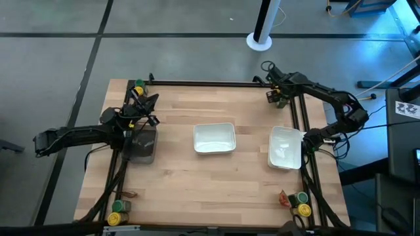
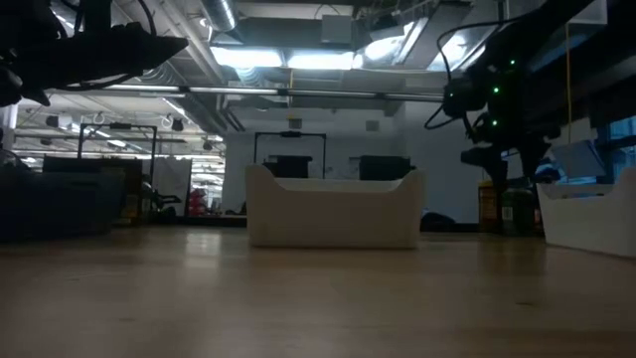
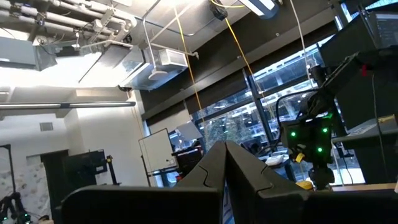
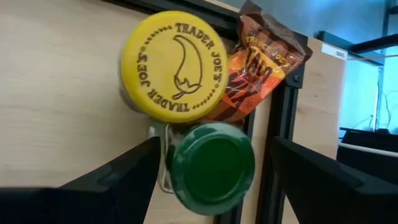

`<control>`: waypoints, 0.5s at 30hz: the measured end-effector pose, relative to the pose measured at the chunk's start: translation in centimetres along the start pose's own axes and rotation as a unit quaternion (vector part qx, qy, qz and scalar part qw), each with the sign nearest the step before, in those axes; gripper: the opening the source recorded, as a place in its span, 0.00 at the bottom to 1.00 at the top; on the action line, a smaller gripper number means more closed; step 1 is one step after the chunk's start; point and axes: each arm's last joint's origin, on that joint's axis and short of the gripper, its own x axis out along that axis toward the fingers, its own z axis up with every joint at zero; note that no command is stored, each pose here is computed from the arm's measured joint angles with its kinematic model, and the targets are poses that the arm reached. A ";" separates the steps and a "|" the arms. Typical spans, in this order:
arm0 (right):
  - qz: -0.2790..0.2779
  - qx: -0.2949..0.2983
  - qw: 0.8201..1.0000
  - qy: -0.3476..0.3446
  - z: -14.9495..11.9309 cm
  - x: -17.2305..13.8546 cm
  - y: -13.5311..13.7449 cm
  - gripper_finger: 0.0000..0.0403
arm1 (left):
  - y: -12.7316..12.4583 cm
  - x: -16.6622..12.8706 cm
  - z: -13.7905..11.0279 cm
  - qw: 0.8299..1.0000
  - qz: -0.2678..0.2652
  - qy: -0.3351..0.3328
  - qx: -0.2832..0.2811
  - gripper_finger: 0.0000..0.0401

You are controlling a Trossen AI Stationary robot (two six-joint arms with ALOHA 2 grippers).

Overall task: Sort spices by type
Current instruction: Put the top right green seasoning bottle into the right white bin

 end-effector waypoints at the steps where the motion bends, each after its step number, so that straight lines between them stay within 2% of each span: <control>1: 0.001 0.000 1.000 0.001 0.0 0.0 0.0 0.76 | 0.0 0.0 0.0 1.000 0.000 0.000 0.000 0.00; 15: 0.052 -0.009 0.998 0.016 -0.1 0.2 0.4 0.76 | 0.0 0.0 0.0 1.000 0.000 0.000 0.000 0.00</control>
